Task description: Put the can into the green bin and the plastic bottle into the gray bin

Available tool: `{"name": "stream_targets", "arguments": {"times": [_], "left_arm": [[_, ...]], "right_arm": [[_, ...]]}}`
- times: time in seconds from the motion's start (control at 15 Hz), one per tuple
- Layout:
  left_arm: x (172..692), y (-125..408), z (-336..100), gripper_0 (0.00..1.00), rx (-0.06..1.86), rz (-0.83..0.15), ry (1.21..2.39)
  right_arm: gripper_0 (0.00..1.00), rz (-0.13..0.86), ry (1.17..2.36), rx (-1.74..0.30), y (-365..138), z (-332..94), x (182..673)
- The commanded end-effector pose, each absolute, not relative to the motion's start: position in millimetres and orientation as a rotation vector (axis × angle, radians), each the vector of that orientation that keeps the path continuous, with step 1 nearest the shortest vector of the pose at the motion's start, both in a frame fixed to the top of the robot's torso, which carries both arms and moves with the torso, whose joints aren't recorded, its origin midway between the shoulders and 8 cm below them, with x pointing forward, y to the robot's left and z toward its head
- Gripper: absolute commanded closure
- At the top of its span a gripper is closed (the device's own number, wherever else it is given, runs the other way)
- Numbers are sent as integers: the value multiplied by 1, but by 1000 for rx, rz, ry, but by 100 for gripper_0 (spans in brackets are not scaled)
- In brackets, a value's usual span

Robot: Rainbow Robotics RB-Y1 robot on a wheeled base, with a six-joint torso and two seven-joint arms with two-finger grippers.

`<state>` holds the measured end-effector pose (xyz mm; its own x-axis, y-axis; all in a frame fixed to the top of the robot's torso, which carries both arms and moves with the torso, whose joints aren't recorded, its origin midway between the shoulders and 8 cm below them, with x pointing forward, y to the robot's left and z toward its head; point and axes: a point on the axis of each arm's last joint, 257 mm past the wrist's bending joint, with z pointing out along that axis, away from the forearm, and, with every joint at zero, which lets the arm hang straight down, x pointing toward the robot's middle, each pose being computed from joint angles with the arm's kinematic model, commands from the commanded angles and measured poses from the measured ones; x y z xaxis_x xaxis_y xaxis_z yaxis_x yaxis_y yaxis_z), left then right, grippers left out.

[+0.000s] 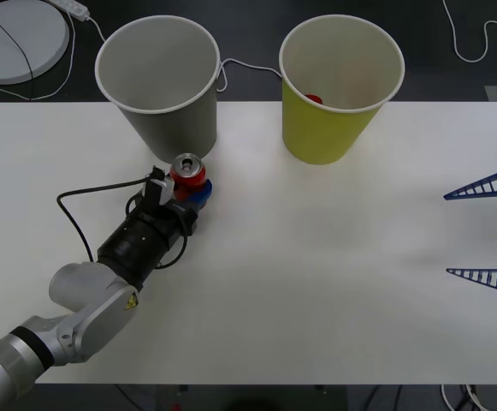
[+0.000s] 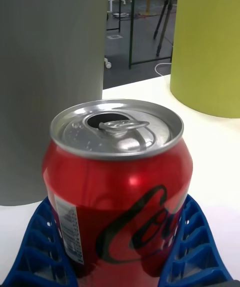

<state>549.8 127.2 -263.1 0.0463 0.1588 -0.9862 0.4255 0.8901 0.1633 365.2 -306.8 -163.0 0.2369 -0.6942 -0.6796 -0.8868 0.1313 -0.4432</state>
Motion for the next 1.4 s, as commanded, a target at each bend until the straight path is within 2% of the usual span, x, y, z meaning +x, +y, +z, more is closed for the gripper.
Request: {"name": "stream_targets", "arguments": {"times": [0.07,0.2,0.8,1.13,1.4], "left_arm": [[550,130,-264,100,486,-207,1529],[549,135,-262,100,493,-194,1527],[488,164,-250,100,609,-185,1731],[454,187,-236,100,788,-136,1851],[436,211,-228,100,977,-152,1888]], "right_arm": [[0,270,1508,-1613,-307,-163,365],[0,270,1508,-1613,-307,-163,365],[0,270,1508,-1613,-307,-163,365],[0,270,1508,-1613,-307,-163,365],[0,270,1508,-1613,-307,-163,365]]}}
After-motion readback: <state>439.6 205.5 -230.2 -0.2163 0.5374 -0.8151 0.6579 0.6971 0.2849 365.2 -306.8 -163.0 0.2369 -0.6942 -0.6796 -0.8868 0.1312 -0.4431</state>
